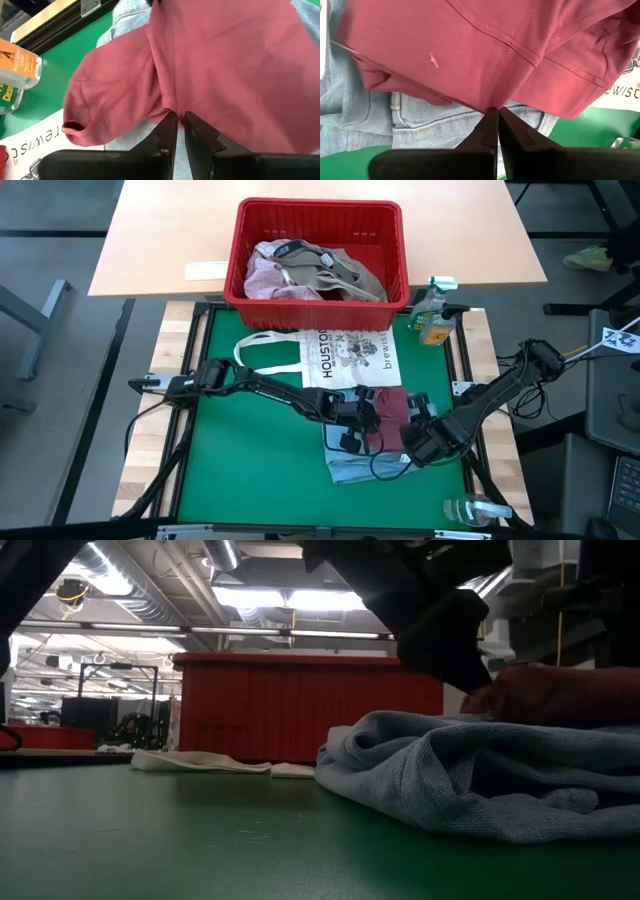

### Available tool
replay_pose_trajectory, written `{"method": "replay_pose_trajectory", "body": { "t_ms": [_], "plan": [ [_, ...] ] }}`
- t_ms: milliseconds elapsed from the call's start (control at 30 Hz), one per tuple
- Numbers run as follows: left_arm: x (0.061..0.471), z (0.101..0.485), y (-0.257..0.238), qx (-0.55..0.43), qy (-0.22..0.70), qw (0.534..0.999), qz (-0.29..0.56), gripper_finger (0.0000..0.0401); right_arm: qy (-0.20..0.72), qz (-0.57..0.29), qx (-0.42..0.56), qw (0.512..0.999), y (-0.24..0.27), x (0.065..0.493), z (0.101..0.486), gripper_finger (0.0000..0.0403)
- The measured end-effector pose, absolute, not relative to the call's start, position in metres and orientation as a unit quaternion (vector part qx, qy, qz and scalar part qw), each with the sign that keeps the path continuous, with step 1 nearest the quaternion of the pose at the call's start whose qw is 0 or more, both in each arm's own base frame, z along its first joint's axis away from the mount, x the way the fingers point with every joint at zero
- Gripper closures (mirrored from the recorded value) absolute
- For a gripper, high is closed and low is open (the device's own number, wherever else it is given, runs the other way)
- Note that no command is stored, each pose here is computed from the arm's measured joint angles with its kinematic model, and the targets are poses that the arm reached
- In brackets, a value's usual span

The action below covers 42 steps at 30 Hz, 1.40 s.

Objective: Fold Laundry from Bin
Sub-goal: Fold the red underwear from the red laundry basket

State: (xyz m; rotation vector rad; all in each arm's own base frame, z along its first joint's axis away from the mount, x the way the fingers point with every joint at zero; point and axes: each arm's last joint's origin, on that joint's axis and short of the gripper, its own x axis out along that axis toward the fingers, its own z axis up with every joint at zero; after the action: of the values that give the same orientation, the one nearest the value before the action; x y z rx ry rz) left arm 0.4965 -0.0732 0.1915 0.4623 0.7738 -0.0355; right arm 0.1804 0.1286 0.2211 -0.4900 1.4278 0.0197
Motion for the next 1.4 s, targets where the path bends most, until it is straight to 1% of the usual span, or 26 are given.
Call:
{"method": "replay_pose_trajectory", "body": {
  "t_ms": [167, 267, 333, 467, 600, 733, 867, 1000, 1133, 1200, 1233, 1400],
  "plan": [
    [0.497, 0.192, -0.072, 0.219, 0.373, 0.901, -0.014, 0.0351, 0.648, 0.010, -0.222, 0.729, 0.129, 0.181, 0.221, 0.0397],
    [0.497, 0.192, -0.072, 0.199, 0.373, 0.906, -0.006, 0.0333, 0.648, 0.010, -0.222, 0.729, 0.129, 0.180, 0.221, 0.0385],
    [0.497, 0.192, -0.072, 0.188, 0.373, 0.909, -0.001, 0.0318, 0.648, 0.009, -0.222, 0.729, 0.129, 0.180, 0.221, 0.0365],
    [0.497, 0.192, -0.072, 0.188, 0.372, 0.909, 0.002, 0.0286, 0.649, 0.006, -0.226, 0.727, 0.128, 0.180, 0.221, 0.0313],
    [0.497, 0.192, -0.070, 0.207, 0.373, 0.903, 0.042, 0.0269, 0.668, -0.002, -0.242, 0.704, 0.124, 0.175, 0.222, 0.0276],
    [0.497, 0.195, -0.064, 0.239, 0.372, 0.892, 0.092, 0.0271, 0.686, -0.010, -0.257, 0.680, 0.120, 0.170, 0.223, 0.0265],
    [0.499, 0.196, -0.054, 0.234, 0.370, 0.894, 0.095, 0.0279, 0.694, -0.018, -0.268, 0.668, 0.118, 0.167, 0.224, 0.0265],
    [0.501, 0.196, -0.035, 0.205, 0.371, 0.901, 0.094, 0.0286, 0.686, -0.034, -0.290, 0.666, 0.115, 0.167, 0.225, 0.0265],
    [0.508, 0.199, -0.017, 0.141, 0.339, 0.928, 0.069, 0.0293, 0.674, -0.050, -0.311, 0.668, 0.114, 0.167, 0.226, 0.0265],
    [0.513, 0.197, -0.010, 0.109, 0.315, 0.941, 0.051, 0.0297, 0.674, -0.052, -0.309, 0.669, 0.112, 0.167, 0.227, 0.0265],
    [0.514, 0.194, -0.007, 0.101, 0.318, 0.942, 0.047, 0.0299, 0.674, -0.054, -0.306, 0.670, 0.110, 0.167, 0.228, 0.0265],
    [0.519, 0.179, 0.002, 0.089, 0.312, 0.944, 0.056, 0.0305, 0.666, -0.068, -0.276, 0.689, 0.097, 0.166, 0.239, 0.0265]
  ]
}}
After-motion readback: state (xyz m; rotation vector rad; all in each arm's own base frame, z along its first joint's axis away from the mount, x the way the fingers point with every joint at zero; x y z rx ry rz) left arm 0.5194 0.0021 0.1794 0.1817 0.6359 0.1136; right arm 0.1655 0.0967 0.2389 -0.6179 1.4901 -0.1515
